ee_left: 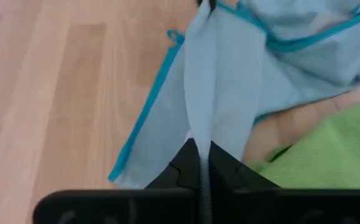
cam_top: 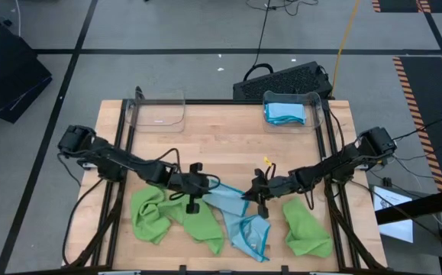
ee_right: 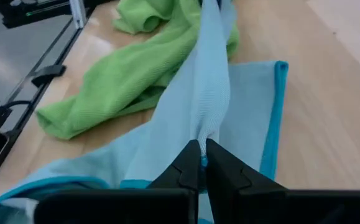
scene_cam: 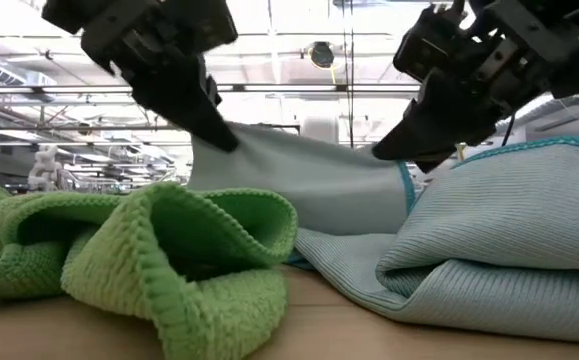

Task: Fold microfiber towels
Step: Fold the top blue microfiber cloth

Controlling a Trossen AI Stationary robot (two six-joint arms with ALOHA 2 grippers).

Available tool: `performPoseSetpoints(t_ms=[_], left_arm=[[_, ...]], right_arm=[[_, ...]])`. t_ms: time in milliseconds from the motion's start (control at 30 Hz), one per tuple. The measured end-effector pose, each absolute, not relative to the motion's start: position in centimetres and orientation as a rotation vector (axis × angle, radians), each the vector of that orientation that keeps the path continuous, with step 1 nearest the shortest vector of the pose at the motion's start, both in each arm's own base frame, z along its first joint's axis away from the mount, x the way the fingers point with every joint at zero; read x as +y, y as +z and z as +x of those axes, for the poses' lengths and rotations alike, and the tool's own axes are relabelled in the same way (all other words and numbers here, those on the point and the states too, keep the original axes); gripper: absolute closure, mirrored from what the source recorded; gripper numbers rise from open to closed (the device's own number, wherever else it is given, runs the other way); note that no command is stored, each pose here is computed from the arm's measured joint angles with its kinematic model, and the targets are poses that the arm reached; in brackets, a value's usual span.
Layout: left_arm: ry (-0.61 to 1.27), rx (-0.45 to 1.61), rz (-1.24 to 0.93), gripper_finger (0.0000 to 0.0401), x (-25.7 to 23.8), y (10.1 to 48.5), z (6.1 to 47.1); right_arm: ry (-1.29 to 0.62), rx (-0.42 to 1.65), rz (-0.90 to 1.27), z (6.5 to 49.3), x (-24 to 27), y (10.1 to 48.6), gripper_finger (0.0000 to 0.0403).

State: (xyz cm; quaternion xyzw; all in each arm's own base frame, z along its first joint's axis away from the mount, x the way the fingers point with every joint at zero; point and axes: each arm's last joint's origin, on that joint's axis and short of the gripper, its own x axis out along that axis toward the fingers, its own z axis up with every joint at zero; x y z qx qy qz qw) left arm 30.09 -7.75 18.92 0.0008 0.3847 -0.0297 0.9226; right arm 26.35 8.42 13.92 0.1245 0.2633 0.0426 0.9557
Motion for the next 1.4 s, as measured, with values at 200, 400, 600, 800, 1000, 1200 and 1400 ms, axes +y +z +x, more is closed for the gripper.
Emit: performPoseSetpoints(t_ms=[200,400,600,800,1000,1200,1400], left_arm=[[-0.013,0.782,-0.001,0.0392,-6.3,18.2,31.1],[0.012,0.794,0.001,0.0384,-5.3,17.2,31.7],[-0.008,0.817,-0.005,0.0390,-4.5,16.1,32.2],[-0.173,0.809,-0.035,0.0387,-5.3,16.0,32.4],[-0.344,0.737,-0.043,0.0395,-8.3,18.1,31.4],[-0.405,0.576,-0.007,0.0388,-11.3,21.6,29.8],[-0.302,0.534,0.025,0.0392,-11.1,22.9,29.2]], right_arm=[[0.001,0.595,0.274,26.0,8.1,13.3,0.0395],[-0.046,0.633,0.280,25.8,7.9,12.9,0.0395],[-0.063,0.661,0.294,25.6,7.9,12.6,0.0395],[0.051,0.685,0.277,25.5,8.6,12.6,0.0395],[0.229,0.587,0.247,25.2,10.4,14.3,0.0395],[0.215,0.449,0.226,24.3,11.7,17.1,0.0395],[0.134,0.431,0.161,23.4,11.9,18.7,0.0395]])
